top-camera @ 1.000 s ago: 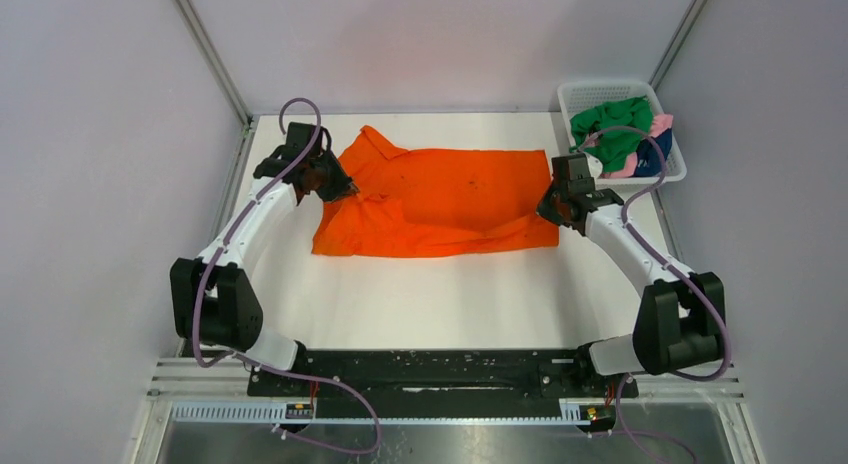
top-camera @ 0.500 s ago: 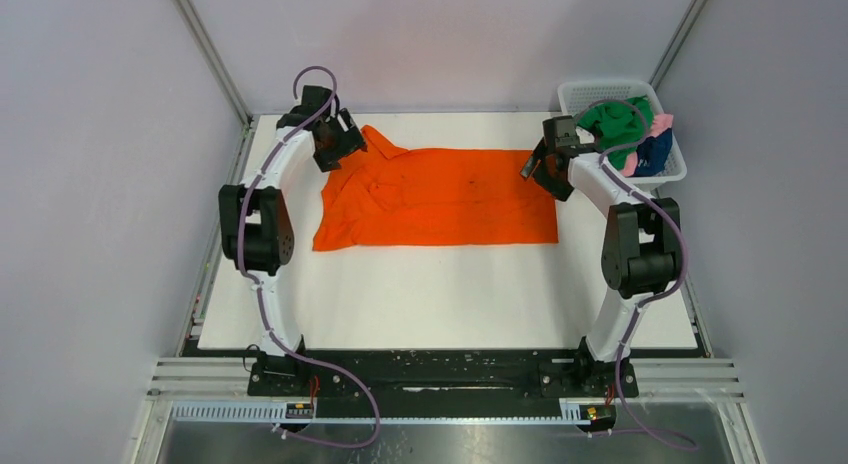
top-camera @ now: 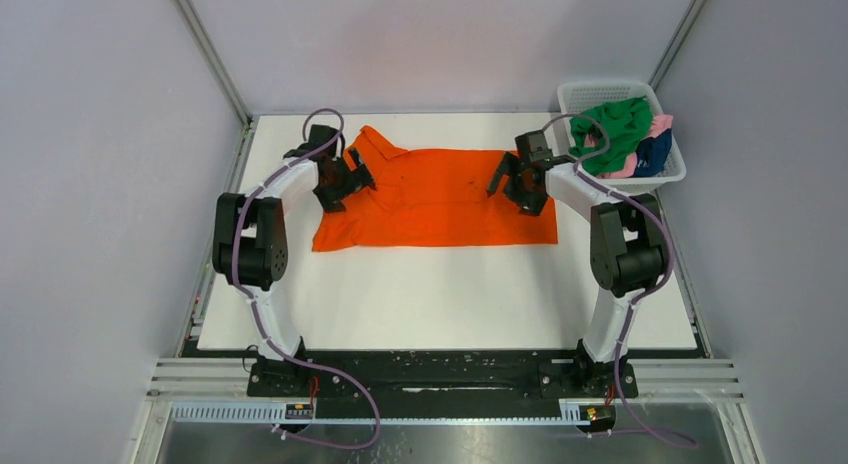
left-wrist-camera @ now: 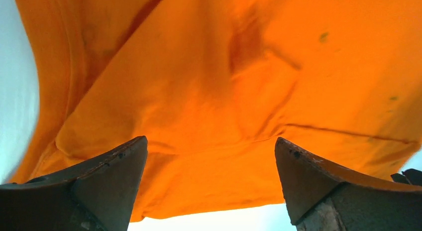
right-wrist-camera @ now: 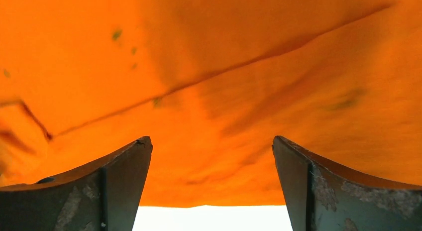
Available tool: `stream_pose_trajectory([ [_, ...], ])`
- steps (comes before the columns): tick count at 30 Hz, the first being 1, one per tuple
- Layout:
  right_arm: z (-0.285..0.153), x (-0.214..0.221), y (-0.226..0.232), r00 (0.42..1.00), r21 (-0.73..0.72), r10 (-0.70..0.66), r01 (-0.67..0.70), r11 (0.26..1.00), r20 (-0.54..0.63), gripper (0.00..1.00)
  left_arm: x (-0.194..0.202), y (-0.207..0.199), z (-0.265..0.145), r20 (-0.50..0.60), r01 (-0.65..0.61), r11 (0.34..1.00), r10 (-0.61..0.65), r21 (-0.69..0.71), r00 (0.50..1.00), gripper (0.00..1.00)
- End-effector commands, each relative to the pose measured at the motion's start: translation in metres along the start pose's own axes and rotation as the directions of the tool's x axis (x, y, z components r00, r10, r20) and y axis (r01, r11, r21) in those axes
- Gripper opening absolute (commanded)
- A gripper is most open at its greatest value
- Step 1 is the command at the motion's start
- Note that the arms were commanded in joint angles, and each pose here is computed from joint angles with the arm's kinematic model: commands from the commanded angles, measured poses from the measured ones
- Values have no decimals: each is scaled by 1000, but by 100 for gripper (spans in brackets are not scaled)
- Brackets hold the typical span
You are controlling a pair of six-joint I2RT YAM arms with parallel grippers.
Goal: Fold and stack the t-shirts
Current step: Fold the flattened tshirt in 1/3 of the way
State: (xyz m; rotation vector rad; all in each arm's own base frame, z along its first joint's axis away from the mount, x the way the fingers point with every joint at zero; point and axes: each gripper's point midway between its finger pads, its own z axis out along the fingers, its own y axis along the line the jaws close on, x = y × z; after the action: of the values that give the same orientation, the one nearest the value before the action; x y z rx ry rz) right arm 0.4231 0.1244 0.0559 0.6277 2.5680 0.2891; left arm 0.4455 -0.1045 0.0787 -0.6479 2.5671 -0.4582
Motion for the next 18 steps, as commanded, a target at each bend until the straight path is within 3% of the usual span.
stream_pose_trajectory([
  [1, 14, 52, 28, 989, -93, -77, 66, 994, -122, 99, 17, 23, 13, -10, 49, 997, -50, -54, 999, 99],
  [12, -10, 144, -24, 969, -49, -87, 78, 996, -231, 100, 101, 85, -11, -102, 29, 990, -44, -139, 994, 99],
  [18, -37, 196, -51, 956, -60, -107, 94, 994, -273, 99, 161, 106, -35, -165, 70, 992, -87, -102, 982, 99],
])
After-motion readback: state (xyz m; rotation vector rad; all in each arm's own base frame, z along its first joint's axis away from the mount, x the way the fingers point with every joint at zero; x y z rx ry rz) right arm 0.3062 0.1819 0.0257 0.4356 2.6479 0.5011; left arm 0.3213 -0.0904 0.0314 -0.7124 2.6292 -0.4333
